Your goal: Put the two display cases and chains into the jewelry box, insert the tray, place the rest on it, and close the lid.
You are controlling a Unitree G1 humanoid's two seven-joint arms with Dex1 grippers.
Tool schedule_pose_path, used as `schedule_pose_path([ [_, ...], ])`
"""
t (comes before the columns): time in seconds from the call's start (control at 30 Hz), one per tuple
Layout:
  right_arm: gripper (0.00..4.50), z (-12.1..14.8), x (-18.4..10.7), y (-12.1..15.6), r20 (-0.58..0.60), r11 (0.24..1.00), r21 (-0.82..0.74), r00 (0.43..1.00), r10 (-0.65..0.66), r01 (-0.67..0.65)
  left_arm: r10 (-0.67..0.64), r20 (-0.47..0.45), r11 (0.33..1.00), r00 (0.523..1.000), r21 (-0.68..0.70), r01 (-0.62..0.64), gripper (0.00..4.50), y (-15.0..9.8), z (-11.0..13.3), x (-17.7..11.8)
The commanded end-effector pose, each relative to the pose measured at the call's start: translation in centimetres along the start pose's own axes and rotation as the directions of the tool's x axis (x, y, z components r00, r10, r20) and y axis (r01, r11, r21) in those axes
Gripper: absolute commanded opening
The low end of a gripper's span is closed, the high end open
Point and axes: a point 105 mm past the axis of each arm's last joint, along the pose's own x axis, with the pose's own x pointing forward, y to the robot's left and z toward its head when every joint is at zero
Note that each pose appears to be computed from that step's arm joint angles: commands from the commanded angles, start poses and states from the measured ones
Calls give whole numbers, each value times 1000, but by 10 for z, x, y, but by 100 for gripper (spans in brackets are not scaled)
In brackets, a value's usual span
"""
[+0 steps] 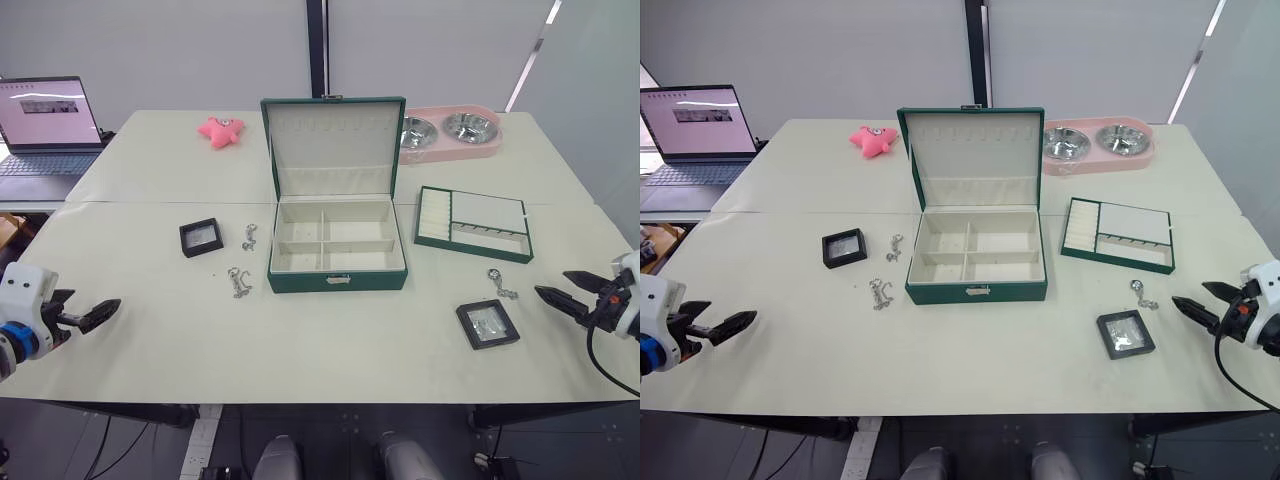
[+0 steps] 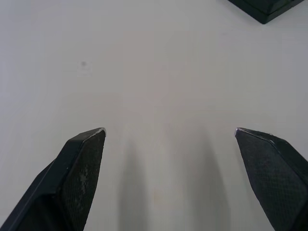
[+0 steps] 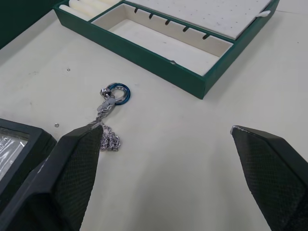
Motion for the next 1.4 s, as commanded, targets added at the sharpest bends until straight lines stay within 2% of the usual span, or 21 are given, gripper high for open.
schedule_pose_path([
  [0.03,450,10,-11,-10,28,998,-41,999,-43,44,62,52,998,997,8,-62,446,15,9,-12],
  [0.53,450,15,-8,-12,50,998,-45,998,-42,45,55,65,998,996,24,-57,446,14,13,-7],
  [0.67,450,28,-2,-1,92,998,-61,996,5,1,9,90,999,996,40,-12,446,6,22,-1],
  [0.77,450,47,8,22,119,990,-106,987,110,-97,-63,127,997,990,60,56,446,-8,35,9],
  [0.9,450,78,24,71,150,947,-177,943,297,-270,-184,150,978,971,128,166,446,-27,58,21],
  [1.07,450,119,39,144,188,838,-281,830,525,-467,-302,69,923,951,270,273,446,-44,75,41],
  [1.23,450,141,49,202,204,732,-361,717,667,-578,-389,14,860,921,364,357,446,-63,92,65],
  [1.4,450,151,58,233,211,683,-394,663,718,-615,-432,-31,815,901,416,405,446,-80,100,84],
])
